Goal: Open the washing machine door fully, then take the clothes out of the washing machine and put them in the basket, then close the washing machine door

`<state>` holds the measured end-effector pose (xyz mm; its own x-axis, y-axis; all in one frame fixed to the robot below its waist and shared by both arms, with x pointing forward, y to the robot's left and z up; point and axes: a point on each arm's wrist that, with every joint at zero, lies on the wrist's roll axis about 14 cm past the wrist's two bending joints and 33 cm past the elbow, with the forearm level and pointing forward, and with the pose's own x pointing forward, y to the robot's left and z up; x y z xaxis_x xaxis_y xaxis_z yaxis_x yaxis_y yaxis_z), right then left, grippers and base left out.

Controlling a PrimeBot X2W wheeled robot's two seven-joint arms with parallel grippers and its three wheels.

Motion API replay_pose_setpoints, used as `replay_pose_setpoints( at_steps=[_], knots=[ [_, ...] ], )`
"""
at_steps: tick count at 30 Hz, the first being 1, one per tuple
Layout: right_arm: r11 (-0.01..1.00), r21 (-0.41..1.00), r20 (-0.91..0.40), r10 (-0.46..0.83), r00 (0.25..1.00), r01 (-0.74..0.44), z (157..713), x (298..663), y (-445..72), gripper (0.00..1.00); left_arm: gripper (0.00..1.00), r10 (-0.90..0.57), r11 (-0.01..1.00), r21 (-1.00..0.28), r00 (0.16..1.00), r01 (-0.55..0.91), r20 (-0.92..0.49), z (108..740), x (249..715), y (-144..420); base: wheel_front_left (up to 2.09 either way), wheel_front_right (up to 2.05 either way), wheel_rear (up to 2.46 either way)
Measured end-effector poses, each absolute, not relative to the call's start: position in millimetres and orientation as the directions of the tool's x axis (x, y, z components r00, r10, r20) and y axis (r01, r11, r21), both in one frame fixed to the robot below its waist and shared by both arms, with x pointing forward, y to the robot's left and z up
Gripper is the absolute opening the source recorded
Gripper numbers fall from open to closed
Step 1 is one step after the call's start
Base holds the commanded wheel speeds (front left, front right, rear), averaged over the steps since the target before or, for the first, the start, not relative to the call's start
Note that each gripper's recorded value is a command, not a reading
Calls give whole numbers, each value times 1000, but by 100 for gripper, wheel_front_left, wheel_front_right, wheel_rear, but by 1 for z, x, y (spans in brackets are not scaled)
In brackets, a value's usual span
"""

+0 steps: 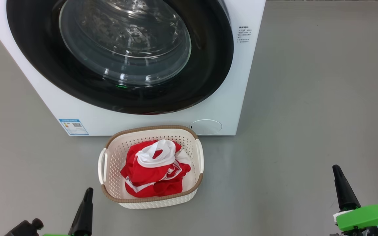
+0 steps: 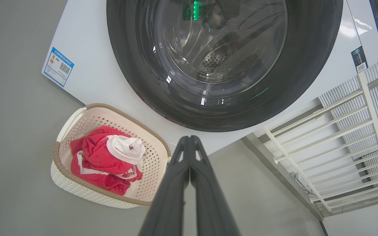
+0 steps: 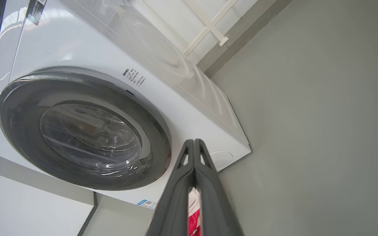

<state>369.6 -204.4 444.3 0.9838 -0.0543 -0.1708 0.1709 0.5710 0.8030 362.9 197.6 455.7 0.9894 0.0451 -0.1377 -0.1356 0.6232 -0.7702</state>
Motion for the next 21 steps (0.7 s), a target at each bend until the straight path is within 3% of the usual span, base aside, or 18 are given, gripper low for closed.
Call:
replay_pose_setpoints(
  at_steps=[21],
  knots=[
    [400,902,-158,-50,986,165,453,371,-205,0,0,31,447,-884,990,-137,-138,461,367,196,0,0,0]
  ],
)
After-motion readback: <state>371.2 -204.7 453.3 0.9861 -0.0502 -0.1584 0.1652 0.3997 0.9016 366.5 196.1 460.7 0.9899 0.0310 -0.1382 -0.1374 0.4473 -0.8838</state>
